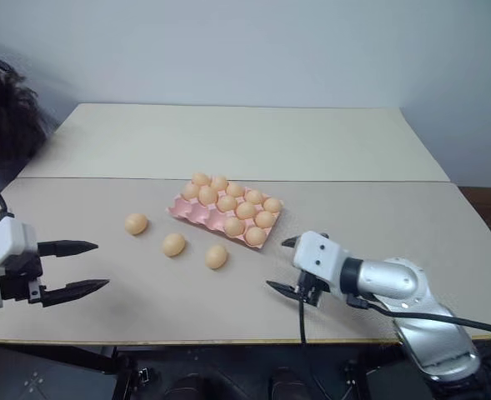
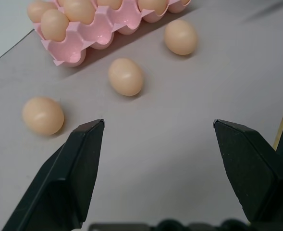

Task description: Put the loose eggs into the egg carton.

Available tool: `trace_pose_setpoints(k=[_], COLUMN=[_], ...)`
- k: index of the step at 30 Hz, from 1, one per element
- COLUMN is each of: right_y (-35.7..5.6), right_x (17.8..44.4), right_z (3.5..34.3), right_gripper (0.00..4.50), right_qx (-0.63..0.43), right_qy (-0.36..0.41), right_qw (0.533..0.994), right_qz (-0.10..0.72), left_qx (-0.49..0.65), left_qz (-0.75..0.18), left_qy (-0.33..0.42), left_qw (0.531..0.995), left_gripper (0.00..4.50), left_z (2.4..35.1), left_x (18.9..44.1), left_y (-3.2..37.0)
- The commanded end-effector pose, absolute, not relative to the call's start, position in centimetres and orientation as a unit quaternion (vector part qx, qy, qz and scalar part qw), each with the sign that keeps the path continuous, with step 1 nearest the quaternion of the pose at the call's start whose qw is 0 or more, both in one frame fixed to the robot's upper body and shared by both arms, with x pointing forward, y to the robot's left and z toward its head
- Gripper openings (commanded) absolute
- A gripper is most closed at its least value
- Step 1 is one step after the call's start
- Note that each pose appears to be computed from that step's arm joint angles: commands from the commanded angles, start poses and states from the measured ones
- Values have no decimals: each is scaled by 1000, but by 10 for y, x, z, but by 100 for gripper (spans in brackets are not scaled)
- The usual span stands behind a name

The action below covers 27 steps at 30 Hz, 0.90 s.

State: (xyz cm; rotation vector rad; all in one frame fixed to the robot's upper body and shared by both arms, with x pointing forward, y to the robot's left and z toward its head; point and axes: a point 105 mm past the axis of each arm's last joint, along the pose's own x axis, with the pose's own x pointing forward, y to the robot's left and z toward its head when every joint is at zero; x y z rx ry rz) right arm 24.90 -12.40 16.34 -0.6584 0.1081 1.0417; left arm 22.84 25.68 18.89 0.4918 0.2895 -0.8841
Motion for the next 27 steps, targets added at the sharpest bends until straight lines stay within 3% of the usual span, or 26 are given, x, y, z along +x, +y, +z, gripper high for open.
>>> trace_pose_setpoints(k=[1, 14, 22, 27], right_y=[-127, -132, -93, -61], right_x=[239, 237, 252, 280], right_z=[176, 175, 166, 154], right_gripper=[446, 446, 446, 446], right_qx=[-318, -321, -291, -278], right_qy=[36, 43, 8, -7], right_qw=[812, 819, 829, 844], right_qz=[488, 473, 478, 459], left_qx=[254, 254, 239, 251], left_qz=[-417, -421, -430, -420], left_qy=[125, 114, 79, 89], left_qw=[864, 864, 867, 868], left_gripper=[393, 393, 393, 393], left_z=[199, 200, 210, 208], left_x=[227, 231, 228, 229], left_y=[260, 257, 252, 256])
